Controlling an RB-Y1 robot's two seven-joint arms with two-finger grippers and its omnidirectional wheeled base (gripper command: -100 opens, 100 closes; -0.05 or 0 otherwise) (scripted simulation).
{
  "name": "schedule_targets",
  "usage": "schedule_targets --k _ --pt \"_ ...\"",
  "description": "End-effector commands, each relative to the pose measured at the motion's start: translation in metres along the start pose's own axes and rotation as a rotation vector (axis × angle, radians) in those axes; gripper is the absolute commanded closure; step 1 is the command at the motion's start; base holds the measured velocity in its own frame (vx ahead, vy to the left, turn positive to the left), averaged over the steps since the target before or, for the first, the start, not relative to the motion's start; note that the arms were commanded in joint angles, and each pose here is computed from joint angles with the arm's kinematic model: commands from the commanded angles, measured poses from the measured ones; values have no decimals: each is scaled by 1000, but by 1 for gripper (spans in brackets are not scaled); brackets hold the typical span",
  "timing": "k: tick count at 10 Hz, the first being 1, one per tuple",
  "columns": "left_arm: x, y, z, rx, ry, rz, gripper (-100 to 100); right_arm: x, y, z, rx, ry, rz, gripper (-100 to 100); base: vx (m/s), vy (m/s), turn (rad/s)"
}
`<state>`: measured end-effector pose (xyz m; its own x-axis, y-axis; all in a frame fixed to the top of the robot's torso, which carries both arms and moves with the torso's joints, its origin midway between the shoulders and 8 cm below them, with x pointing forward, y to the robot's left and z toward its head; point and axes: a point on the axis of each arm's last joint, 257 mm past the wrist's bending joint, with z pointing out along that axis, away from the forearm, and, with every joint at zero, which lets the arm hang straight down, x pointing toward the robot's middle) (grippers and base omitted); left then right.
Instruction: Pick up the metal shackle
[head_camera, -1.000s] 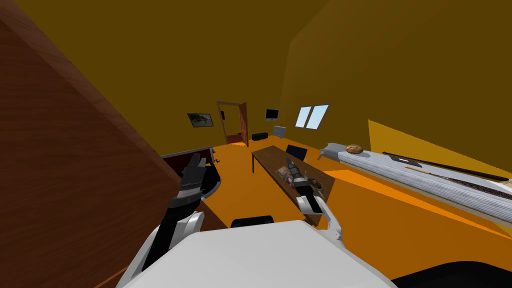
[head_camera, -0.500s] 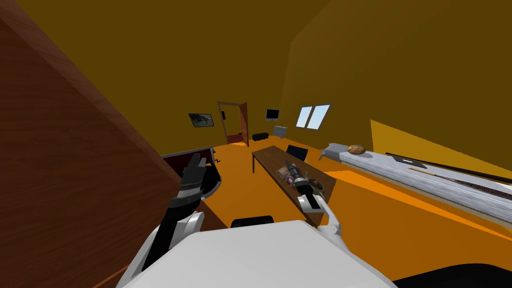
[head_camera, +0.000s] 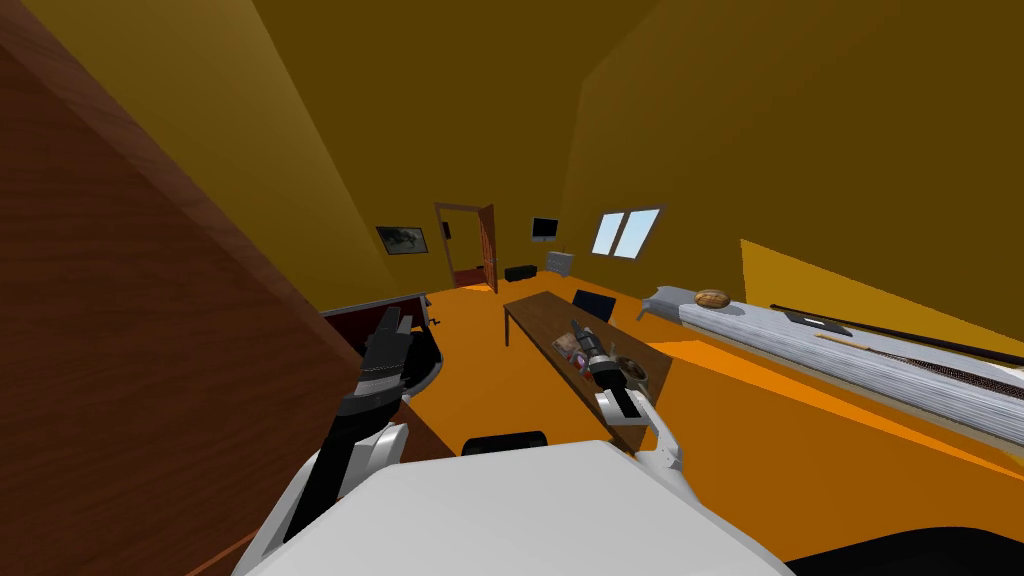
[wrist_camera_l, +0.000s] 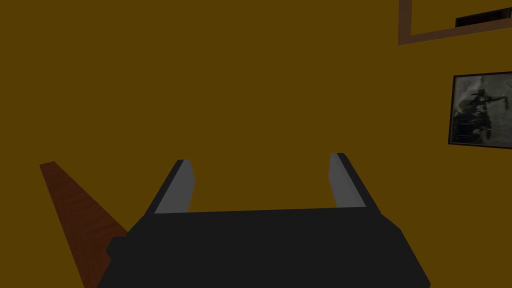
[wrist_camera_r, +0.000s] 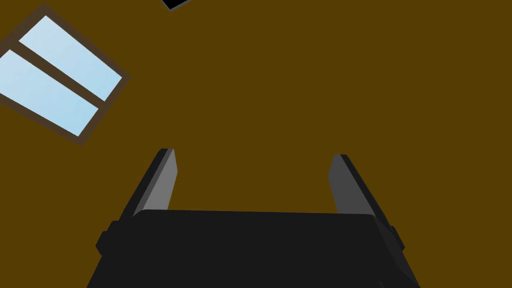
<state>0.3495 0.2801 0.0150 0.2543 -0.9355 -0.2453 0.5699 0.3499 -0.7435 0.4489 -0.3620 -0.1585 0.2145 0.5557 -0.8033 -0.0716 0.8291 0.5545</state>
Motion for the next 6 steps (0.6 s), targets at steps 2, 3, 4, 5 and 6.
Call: schedule_targets --k 2,3,4,5,6 --pt "0 0 0 0 0 0 0 0 0 0 0 0 0 -100 0 0 0" --pt "0 0 0 0 0 0 0 7 -7 2 20 28 -79 -100 -53 -17 -20" --pt "0 0 0 0 0 0 0 10 -10 3 27 39 -107 -100 -105 -41 -20" --pt "0 0 0 1 0 0 0 13 -14 3 36 51 -136 -100 -105 -39 -23" --pt "0 0 0 1 0 0 0 13 -14 3 36 51 -136 -100 -76 -30 -9"
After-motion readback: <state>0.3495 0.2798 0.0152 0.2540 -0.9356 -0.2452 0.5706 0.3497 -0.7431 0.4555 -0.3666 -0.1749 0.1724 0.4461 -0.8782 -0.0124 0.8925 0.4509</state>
